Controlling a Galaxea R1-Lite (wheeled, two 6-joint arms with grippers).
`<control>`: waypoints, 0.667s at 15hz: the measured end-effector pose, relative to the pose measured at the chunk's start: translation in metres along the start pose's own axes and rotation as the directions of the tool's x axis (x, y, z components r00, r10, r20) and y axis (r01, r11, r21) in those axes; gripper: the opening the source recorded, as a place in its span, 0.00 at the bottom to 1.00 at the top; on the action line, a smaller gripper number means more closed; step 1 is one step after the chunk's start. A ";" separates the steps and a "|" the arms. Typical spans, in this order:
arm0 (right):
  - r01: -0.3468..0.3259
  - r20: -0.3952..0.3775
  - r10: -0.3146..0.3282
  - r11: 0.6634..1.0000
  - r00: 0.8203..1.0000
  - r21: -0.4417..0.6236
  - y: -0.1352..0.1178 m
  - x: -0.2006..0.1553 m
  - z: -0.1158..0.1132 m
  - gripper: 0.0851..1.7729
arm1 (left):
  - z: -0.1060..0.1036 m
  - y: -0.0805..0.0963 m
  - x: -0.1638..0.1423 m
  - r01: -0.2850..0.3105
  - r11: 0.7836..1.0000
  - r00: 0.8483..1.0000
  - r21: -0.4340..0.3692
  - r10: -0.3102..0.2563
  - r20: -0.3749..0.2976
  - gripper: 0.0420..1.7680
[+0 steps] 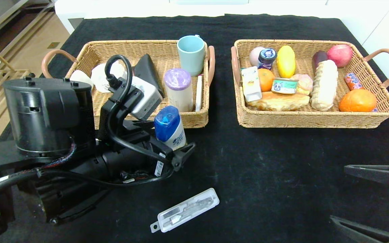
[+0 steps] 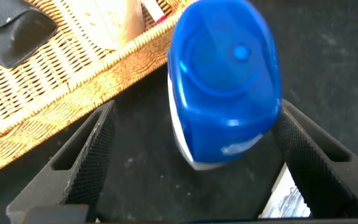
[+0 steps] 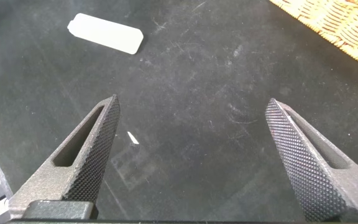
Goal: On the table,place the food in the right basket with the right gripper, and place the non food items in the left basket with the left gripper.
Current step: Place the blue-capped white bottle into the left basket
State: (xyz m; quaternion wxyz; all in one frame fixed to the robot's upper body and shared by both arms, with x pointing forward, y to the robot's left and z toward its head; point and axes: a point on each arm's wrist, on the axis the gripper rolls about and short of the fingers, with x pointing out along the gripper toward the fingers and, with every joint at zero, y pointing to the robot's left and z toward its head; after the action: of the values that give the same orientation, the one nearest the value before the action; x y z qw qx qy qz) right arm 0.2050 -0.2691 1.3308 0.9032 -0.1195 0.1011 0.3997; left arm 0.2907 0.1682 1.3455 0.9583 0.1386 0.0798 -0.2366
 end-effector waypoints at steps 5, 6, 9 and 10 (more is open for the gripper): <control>0.002 0.000 -0.002 1.000 1.000 0.000 0.000 0.000 0.000 0.96 | -0.001 -0.002 0.003 0.006 1.000 1.000 -0.002 -0.006 -0.005 0.80; 0.003 0.000 -0.003 1.000 1.000 0.000 0.000 0.000 0.000 0.96 | -0.001 -0.002 0.003 0.008 1.000 1.000 -0.001 -0.008 -0.007 0.71; 0.003 0.000 -0.003 1.000 1.000 0.000 0.000 0.000 0.000 0.96 | -0.002 -0.003 0.003 0.010 1.000 1.000 0.001 -0.010 -0.010 0.49; 0.004 0.000 -0.004 1.000 1.000 0.000 0.000 0.000 0.000 0.96 | -0.002 -0.003 0.004 0.011 1.000 1.000 0.001 -0.011 -0.010 0.44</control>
State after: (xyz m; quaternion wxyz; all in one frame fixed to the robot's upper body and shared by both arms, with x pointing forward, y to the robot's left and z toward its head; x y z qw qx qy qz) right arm 0.2049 -0.2695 1.3309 0.9040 -0.1196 0.1008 0.3979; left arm 0.2924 0.1649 1.3423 0.9566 0.1399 0.0853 -0.2410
